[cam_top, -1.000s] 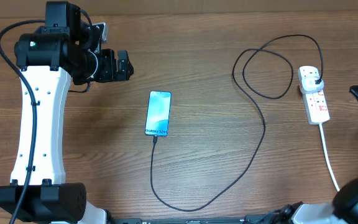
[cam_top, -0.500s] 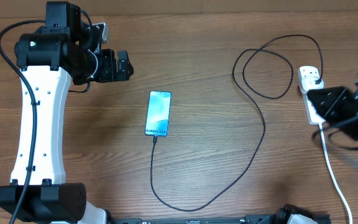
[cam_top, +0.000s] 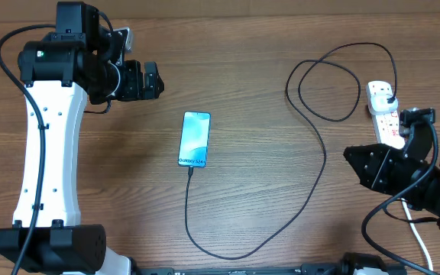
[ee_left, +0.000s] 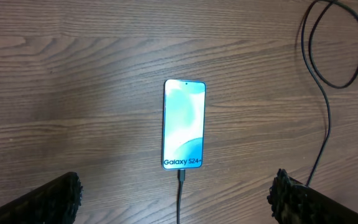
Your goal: Plug charger to phone and switch on socket
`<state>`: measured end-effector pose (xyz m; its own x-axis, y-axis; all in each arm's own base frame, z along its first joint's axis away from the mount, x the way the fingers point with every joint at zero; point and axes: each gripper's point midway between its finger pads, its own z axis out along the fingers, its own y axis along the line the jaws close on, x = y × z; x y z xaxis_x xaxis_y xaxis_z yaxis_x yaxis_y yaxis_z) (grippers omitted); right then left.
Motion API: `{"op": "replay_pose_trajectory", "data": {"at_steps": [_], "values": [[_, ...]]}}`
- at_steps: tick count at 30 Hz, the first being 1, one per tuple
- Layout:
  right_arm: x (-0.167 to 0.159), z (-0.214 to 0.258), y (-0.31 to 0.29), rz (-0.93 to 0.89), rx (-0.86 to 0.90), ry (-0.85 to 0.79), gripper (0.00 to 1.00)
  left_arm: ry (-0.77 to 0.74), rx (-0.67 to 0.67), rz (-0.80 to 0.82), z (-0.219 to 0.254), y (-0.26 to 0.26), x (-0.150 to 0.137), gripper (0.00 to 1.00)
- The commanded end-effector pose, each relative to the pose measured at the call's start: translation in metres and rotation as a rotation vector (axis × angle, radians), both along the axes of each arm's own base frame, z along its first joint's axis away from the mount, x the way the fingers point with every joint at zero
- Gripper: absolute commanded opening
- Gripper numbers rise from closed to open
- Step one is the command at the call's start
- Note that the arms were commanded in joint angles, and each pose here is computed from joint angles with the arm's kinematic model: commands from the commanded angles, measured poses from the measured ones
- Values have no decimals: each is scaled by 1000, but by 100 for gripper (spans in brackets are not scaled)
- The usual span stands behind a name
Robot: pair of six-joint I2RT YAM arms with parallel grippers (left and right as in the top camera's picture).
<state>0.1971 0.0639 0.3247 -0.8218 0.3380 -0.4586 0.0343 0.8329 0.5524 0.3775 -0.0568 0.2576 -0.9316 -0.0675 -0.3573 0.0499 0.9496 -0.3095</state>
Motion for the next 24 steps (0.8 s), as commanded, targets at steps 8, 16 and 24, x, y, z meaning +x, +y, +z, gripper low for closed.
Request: {"op": "replay_pose_trajectory", "data": {"at_steps": [8,16,24], "values": [[-3,3,-1,47,-55,-40,16,-18,-1,8,6,0,1,100],[-6,-1,-3,67,-91,-32,100,-17,-1,8,6,0,1,100],[-8,-8,-13,29,-142,-4,100,-18,-2,7,6,0,1,100]]}}
